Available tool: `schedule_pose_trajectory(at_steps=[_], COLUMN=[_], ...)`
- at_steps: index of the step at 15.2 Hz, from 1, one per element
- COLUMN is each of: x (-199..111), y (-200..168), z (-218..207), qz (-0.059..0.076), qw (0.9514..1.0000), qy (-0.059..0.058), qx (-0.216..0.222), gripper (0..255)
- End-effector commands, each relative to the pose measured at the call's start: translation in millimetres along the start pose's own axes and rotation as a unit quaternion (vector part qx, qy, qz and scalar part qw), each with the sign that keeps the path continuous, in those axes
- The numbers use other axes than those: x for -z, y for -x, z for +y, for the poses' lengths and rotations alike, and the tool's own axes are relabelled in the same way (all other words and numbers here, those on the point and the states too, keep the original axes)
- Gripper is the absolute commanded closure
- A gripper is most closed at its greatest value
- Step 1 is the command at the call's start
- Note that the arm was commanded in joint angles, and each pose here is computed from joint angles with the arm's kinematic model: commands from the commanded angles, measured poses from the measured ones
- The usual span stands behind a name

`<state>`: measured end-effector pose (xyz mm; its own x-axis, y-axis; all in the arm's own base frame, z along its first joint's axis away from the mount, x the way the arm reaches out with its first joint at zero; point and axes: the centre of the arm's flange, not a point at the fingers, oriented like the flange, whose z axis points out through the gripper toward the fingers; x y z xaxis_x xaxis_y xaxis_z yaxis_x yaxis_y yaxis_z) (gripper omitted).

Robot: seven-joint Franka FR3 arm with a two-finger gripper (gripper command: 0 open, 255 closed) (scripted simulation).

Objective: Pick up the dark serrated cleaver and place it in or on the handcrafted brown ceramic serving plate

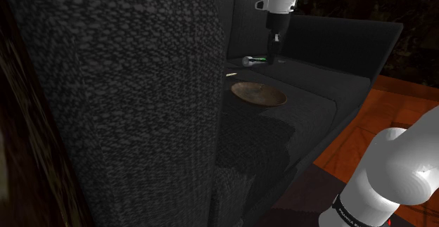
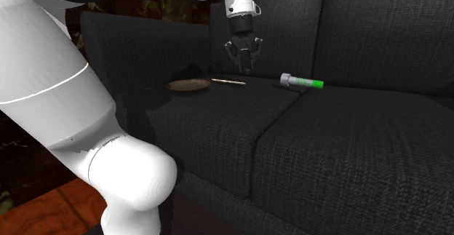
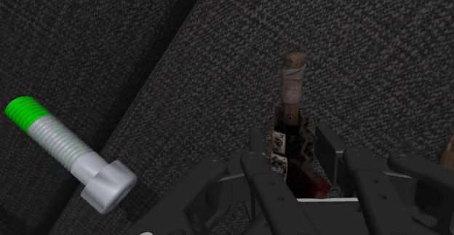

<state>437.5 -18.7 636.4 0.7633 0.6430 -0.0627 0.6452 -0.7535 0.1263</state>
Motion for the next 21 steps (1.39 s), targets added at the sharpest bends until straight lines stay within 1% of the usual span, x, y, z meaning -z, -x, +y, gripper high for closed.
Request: schedule_pose_trajectory(at_steps=[1,3,18,21], x=[11.4,19.0,56.3,40.7], y=[2.0,2.6,-23.3,-24.3], z=[0.9,1.8,-186.8,-188.8], qz=[0.0,0.0,0.0,0.0], qw=[1.0,1.0,1.0,1.0], qy=[0.0,0.0,0.0,0.0], qx=[0.0,0.0,0.0,0.0], gripper=[255,255,255,255])
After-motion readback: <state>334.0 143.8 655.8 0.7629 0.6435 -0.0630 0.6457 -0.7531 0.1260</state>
